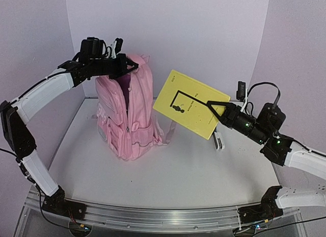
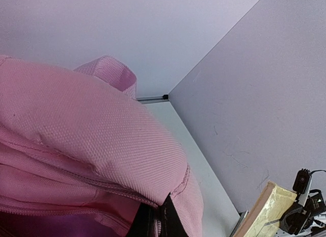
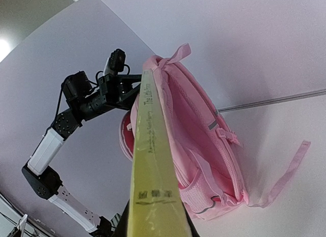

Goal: Pack the student bag
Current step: Move the student bag to the center of the board, then place the book in the student bag.

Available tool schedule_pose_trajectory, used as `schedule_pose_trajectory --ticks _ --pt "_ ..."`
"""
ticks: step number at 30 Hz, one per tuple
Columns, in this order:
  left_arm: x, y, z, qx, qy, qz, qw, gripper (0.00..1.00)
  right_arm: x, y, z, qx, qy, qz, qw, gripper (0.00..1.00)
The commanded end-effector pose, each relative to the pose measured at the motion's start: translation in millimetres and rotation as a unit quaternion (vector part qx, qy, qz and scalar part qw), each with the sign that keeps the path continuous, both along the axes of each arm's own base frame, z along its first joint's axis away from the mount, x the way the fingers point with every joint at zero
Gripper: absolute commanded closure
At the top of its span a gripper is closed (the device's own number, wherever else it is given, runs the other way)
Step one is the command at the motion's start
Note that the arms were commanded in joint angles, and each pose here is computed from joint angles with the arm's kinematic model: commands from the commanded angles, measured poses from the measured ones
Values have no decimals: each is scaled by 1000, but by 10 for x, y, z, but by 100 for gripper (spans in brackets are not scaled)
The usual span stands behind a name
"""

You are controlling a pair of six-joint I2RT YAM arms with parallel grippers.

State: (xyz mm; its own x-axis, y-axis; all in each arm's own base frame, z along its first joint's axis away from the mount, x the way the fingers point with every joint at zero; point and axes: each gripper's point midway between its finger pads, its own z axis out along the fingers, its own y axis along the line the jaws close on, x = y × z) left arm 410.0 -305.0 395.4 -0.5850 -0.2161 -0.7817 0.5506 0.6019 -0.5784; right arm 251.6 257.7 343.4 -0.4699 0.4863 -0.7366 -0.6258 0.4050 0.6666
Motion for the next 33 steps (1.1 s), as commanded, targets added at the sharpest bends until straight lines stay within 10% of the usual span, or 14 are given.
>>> schedule_pose_trajectory --ticks 1,5,14,33 --pt "-139 -211 875 -93 -106 -61 988 100 -161 -217 881 80 -100 -18 992 100" --pt "-179 -156 825 -67 -108 -57 990 95 -177 -218 972 84 -105 -15 991 100" --pt "-325 317 505 29 -91 33 995 22 -156 -175 1051 81 -113 -11 990 100" --pt "-135 1045 -263 197 14 209 958 0 -261 183 1340 42 -145 -9 988 100"
